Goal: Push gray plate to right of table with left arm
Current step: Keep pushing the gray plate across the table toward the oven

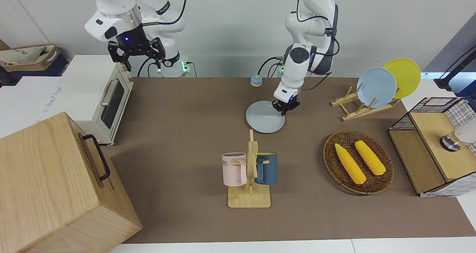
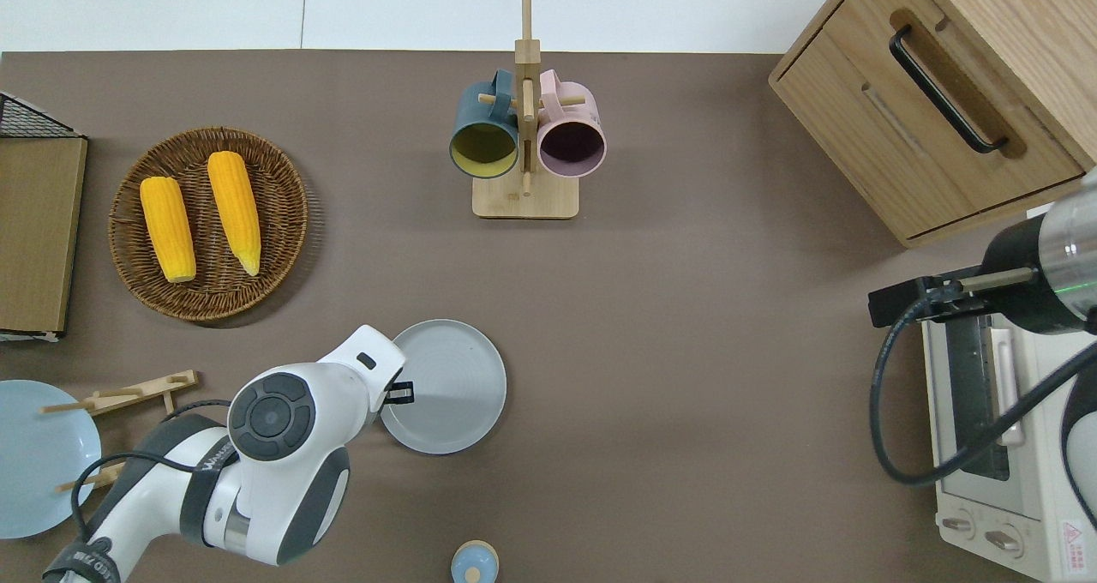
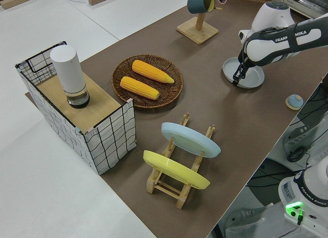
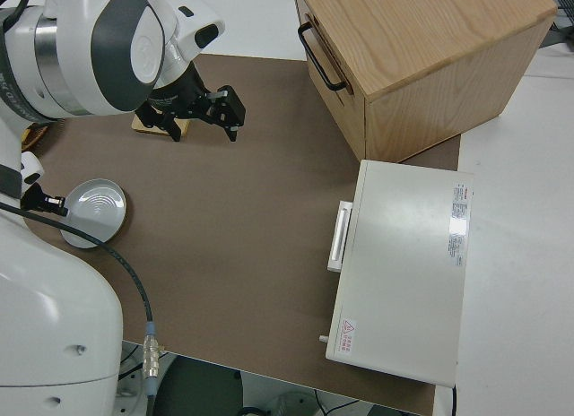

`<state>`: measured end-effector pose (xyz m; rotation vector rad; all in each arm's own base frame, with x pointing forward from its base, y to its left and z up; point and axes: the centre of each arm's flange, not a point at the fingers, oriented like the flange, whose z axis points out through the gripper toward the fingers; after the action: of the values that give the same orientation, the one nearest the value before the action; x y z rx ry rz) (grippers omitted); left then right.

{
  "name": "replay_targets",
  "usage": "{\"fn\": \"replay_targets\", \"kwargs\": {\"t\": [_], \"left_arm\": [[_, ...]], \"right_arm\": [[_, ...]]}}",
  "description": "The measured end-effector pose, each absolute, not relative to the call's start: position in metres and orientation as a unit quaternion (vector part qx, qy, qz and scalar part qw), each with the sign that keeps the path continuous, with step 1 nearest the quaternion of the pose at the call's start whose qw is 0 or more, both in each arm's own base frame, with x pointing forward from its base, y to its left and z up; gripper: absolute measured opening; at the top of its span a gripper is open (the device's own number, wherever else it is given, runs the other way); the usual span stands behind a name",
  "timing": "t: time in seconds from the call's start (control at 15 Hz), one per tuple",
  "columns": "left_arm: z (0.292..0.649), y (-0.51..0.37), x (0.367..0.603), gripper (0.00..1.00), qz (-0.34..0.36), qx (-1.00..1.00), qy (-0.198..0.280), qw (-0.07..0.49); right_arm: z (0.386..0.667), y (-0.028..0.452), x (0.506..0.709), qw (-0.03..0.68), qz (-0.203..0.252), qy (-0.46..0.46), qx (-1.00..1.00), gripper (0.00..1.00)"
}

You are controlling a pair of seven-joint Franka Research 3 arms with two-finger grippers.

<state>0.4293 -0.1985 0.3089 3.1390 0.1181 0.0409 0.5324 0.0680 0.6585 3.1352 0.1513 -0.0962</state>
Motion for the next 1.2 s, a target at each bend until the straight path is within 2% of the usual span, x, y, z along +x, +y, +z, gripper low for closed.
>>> {"fn": "replay_targets", "kwargs": {"t": [0.53, 1.2], "left_arm": [[0.311, -0.253, 0.421, 0.04, 0.012, 0.998, 0.063, 0.005], [0.311, -0.323, 0.422, 0.04, 0.007, 0.995, 0.096, 0.001]], "right_arm": [[0.659, 0.068, 0.532, 0.001, -0.031, 0.048, 0.998, 0.99], [0.659, 0.068, 0.532, 0.001, -0.031, 0.048, 0.998, 0.99]]}}
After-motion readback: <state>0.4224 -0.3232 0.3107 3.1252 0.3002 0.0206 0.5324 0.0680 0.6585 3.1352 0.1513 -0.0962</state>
